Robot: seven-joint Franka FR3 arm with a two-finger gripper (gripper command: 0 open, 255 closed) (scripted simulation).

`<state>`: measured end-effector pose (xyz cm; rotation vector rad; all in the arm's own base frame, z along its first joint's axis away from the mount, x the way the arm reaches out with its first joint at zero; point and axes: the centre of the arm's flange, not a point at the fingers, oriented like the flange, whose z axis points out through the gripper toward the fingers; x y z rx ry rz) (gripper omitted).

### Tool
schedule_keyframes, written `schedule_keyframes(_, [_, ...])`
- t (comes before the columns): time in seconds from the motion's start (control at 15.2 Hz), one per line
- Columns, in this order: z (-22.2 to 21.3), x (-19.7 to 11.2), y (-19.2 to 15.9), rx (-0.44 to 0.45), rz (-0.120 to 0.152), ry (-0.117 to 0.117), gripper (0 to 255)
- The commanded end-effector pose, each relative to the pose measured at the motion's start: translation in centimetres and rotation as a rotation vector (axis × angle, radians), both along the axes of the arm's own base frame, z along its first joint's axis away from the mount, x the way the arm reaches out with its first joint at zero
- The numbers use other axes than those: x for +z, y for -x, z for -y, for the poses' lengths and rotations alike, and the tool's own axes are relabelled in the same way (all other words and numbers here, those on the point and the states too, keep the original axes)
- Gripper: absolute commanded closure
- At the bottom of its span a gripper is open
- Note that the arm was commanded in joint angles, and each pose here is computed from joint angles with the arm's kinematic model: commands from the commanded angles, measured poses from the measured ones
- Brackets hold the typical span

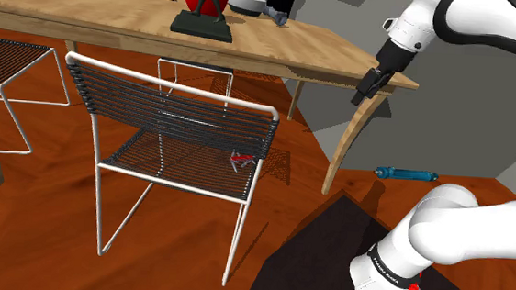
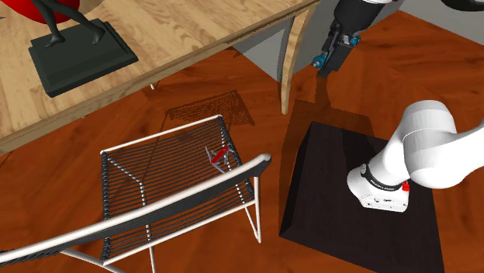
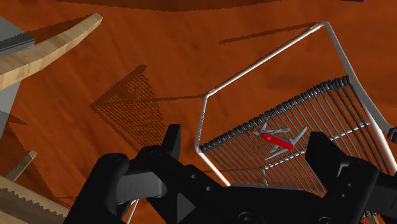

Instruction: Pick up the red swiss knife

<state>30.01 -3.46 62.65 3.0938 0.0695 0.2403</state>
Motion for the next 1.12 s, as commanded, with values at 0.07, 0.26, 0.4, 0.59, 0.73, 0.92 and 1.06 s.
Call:
schedule_keyframes(0.07, [-0.6,-0.9,-0.8,-0.012,-0.004,-0.002,0])
schedule_keyframes(0.26, [-2.4,-3.5,-3.4,-0.05,-0.017,-0.008,0])
schedule_keyframes(0.4, [-3.5,-5.3,-5.1,-0.074,-0.026,-0.012,0])
schedule_keyframes(0.59, [-5.1,-8.0,-7.6,-0.112,-0.039,-0.019,0])
schedule_keyframes(0.73, [-6.1,-9.8,-9.4,-0.136,-0.047,-0.023,0])
schedule_keyframes(0.92, [-7.6,-12.5,-12.0,-0.173,-0.06,-0.029,0])
schedule_keyframes(1.06, [-8.6,-14.4,-13.7,-0.198,-0.069,-0.033,0])
